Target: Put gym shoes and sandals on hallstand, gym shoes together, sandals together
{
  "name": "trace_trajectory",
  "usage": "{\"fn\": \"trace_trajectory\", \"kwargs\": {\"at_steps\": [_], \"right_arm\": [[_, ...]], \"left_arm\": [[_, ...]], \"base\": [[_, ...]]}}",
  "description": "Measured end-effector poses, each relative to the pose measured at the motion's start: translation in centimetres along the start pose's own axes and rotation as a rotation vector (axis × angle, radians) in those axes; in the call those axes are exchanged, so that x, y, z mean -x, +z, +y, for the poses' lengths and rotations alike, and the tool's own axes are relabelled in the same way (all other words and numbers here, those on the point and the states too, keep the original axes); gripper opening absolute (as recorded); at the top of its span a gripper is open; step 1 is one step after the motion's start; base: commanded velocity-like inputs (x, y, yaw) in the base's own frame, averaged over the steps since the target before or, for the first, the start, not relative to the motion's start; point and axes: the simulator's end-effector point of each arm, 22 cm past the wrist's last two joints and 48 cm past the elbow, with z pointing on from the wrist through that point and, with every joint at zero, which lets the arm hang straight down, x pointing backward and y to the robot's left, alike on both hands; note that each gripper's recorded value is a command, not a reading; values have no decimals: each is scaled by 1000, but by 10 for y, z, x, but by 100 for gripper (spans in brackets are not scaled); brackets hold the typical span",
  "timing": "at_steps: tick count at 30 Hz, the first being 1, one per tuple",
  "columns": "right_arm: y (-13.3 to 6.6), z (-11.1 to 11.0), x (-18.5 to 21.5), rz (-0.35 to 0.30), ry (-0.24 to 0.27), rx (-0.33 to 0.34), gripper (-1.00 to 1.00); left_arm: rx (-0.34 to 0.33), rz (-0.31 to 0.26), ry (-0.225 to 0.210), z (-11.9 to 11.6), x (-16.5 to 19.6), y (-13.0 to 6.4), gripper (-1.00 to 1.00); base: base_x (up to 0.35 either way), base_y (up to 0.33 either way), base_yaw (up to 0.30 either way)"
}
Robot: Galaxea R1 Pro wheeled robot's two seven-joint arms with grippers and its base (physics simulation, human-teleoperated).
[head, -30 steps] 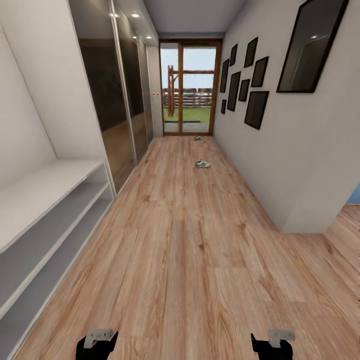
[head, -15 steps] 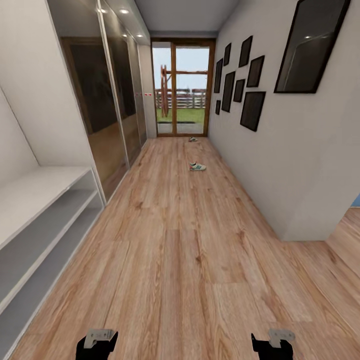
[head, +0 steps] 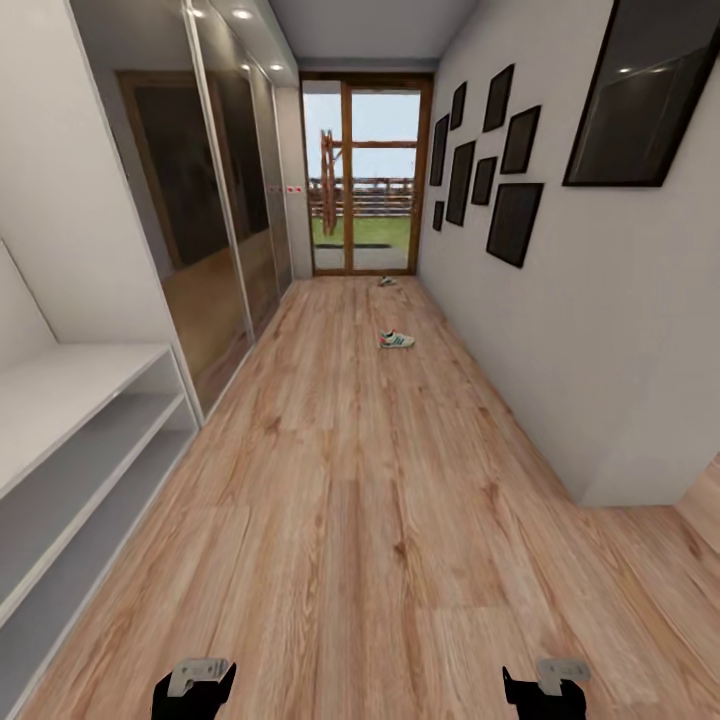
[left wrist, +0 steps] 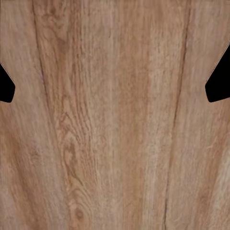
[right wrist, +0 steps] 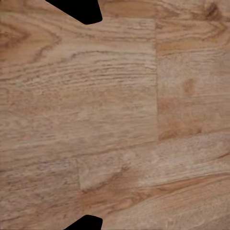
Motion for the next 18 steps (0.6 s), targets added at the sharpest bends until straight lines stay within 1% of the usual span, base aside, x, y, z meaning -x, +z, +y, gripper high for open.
{"fn": "trace_trajectory", "kwargs": {"at_steps": [18], "right_arm": [[0, 1, 0, 0, 0, 1, 100]], "left_arm": [[0, 0, 0, 0, 0, 0, 100]], "base": [[339, 0, 0]]}}
